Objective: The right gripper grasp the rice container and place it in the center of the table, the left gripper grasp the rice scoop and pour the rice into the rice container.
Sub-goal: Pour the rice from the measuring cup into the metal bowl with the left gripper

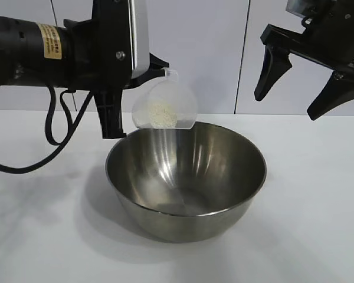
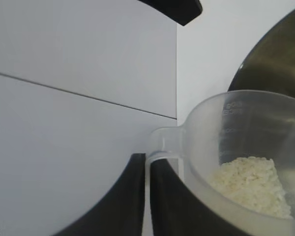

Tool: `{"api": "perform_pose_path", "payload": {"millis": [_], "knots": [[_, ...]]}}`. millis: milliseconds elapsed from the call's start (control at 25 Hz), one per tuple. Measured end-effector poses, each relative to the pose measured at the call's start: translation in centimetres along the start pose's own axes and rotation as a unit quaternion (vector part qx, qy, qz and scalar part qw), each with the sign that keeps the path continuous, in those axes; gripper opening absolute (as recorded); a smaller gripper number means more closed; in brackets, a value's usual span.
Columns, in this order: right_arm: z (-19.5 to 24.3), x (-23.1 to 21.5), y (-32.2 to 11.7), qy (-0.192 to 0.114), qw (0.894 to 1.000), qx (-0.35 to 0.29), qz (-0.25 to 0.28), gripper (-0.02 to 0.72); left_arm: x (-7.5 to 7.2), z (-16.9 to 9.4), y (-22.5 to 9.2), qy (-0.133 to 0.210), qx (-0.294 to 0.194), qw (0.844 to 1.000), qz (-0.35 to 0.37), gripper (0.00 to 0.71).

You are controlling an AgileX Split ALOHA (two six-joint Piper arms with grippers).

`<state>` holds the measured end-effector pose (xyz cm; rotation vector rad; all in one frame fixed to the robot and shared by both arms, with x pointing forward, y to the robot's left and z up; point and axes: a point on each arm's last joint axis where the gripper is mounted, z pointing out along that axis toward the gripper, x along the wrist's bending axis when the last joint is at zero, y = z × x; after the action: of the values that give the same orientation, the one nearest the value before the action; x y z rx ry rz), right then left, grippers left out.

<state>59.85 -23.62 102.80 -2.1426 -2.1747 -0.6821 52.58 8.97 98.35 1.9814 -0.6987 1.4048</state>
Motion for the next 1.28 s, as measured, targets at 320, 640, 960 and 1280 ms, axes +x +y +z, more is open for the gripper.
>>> {"api": "perform_pose_path", "payload": {"millis": [320, 640, 960, 1280], "knots": [[0.0, 0.0, -0.1, 0.0, 1.0, 0.006, 0.0, 0.61, -2.3, 2.3, 1.0, -0.022, -0.03, 0.985, 0.171, 0.015], [0.0, 0.0, -0.1, 0.001, 1.0, 0.008, 0.0, 0.61, -2.1, 3.3, 1.4, -0.017, -0.044, 0.955, 0.294, 0.015], [0.0, 0.0, -0.2, 0.001, 1.0, 0.01, 0.0, 0.61, -2.6, 3.2, 1.9, -0.026, -0.08, 0.927, 0.365, 0.015], [0.0, 0.0, -0.2, 0.001, 1.0, 0.011, -0.009, 0.61, -1.7, 3.7, 1.9, -0.032, -0.084, 0.906, 0.413, 0.015]]}}
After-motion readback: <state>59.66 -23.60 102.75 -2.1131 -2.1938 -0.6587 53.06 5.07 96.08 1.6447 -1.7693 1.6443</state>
